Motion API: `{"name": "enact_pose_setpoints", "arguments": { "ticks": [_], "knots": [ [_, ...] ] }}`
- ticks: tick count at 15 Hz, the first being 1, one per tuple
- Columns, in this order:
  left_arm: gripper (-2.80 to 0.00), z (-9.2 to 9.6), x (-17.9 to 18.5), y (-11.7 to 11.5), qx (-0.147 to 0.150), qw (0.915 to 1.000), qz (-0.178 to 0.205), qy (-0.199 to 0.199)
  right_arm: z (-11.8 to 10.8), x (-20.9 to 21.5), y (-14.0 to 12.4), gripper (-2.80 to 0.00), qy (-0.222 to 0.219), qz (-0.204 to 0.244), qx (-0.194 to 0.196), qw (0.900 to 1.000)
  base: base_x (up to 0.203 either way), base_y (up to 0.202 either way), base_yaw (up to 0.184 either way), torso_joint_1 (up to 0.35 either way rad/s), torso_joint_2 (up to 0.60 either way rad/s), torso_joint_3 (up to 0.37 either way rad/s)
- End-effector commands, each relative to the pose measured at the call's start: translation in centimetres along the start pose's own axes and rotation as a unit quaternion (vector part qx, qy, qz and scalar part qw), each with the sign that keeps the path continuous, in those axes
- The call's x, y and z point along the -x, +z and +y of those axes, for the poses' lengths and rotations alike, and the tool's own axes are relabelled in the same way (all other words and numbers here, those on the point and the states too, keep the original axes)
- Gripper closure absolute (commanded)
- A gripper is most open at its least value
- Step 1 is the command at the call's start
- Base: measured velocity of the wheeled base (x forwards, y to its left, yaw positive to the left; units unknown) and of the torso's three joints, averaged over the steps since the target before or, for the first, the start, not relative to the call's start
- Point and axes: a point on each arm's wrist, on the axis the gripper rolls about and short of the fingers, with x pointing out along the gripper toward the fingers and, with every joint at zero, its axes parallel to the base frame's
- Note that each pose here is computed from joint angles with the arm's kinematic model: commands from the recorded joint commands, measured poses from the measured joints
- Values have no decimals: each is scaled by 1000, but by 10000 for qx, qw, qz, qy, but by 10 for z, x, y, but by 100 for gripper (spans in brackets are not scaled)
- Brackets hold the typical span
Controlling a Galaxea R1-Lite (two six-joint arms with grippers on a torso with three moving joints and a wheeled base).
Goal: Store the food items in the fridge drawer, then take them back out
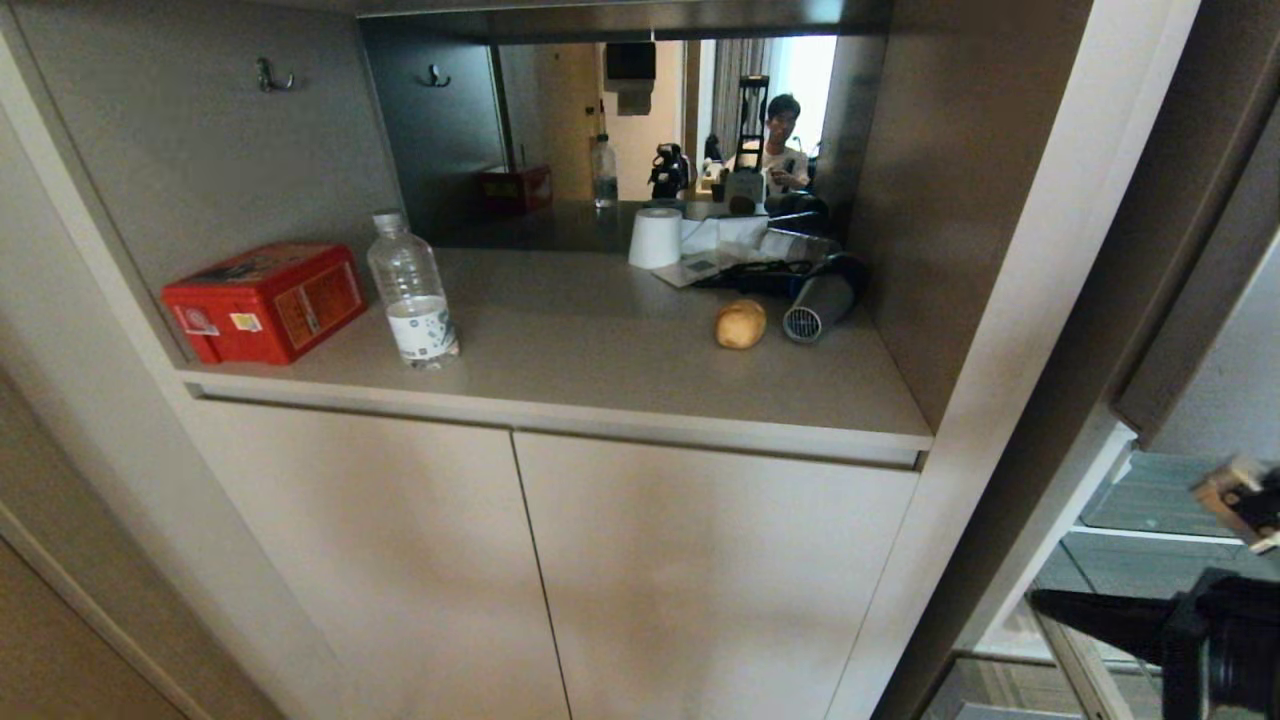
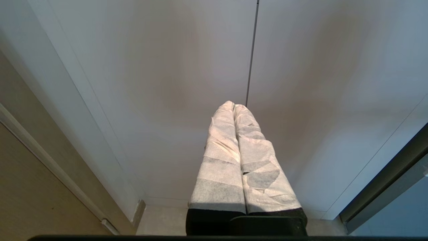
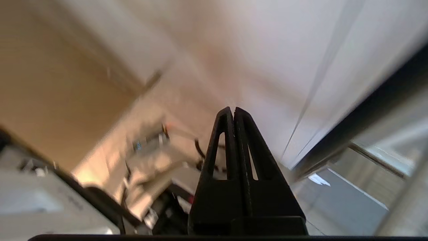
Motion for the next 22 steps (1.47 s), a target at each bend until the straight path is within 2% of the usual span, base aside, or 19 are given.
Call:
{"name": "enact_pose_setpoints", "arguments": {
  "ticks": [1,3,4,6,8,13,16,19,22],
  "knots": [
    [0,0,0,0,0,10000,1,2,15,-22,3,0,218,359,264,9988,0,0,0,0,0,0],
    [0,0,0,0,-5,10000,8,-1,34,-43,14,0,216,493,617,9966,0,0,0,0,0,0],
    [0,0,0,0,0,10000,8,-1,43,-53,27,0,171,410,751,9962,0,0,0,0,0,0],
    [0,0,0,0,0,10000,8,7,61,-72,49,0,119,238,882,9958,0,0,0,0,0,0],
    [0,0,0,0,0,10000,0,1,72,-93,74,0,-120,11,878,9961,0,0,0,0,0,0],
    [0,0,0,0,0,10000,7,-1,88,-171,130,0,-1099,-586,468,9911,0,0,0,0,0,0],
    [0,0,0,0,0,10000,8,-1,91,-206,158,0,-1620,-1088,53,9808,0,0,0,0,0,0],
    [0,0,0,0,0,10000,8,-1,91,-235,170,0,-1829,-1374,-142,9734,0,0,0,0,0,0],
    [0,0,0,0,0,10000,8,2,84,-267,175,0,-2160,-1762,-243,9600,0,0,0,0,0,0]
  ]
}}
